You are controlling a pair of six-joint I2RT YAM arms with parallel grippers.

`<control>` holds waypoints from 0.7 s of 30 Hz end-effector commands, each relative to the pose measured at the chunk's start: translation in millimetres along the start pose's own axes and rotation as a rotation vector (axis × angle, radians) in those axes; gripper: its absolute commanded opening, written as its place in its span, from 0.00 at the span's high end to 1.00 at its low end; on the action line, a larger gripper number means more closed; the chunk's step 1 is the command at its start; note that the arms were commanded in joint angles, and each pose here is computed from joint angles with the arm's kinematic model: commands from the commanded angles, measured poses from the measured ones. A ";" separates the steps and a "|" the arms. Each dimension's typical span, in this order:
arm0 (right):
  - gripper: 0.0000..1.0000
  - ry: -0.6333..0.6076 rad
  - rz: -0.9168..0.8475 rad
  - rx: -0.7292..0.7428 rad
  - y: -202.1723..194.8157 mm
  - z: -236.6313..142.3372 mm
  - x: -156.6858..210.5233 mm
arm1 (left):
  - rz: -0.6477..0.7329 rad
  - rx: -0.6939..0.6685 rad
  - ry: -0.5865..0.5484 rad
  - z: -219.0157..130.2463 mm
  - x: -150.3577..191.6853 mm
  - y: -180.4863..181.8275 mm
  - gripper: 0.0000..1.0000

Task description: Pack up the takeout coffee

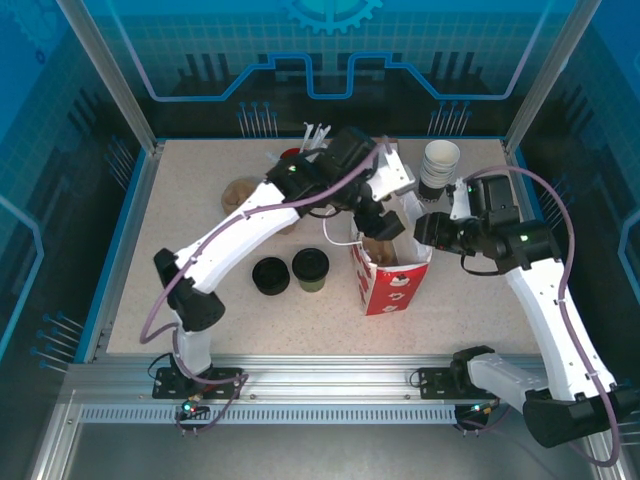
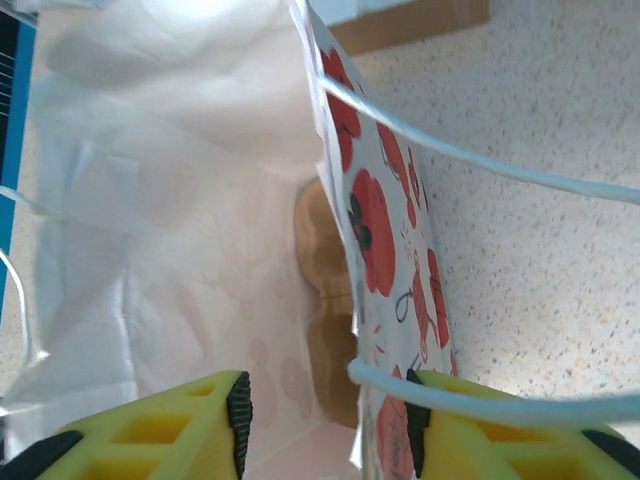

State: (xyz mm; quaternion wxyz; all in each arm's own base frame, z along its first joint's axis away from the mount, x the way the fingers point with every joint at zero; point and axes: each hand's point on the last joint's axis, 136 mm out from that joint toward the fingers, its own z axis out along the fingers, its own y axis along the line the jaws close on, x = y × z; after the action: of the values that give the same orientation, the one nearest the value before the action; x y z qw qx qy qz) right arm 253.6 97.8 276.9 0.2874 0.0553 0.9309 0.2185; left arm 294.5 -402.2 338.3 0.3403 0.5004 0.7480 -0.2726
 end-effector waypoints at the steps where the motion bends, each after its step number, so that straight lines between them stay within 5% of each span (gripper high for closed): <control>1: 0.51 -0.064 -0.082 0.019 4.5 -20.1 -20.9 | -0.087 -0.001 -0.132 -39.3 -25.2 -0.2 0.22; 13: 0.49 -0.043 -0.211 -0.015 27.0 3.5 -75.2 | -0.185 -0.019 -0.157 -75.6 7.5 0.6 0.21; 21: 0.41 -0.032 -0.145 0.138 -4.1 -21.9 -76.3 | -0.235 -0.033 -0.150 -82.2 31.5 7.0 0.21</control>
State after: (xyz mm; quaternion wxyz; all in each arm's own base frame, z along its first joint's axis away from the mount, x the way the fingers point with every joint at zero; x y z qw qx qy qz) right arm 320.9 86.7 323.3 0.3226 -0.0062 0.9331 0.1590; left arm 279.8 -323.5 347.7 0.3539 0.3886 0.7916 -0.3117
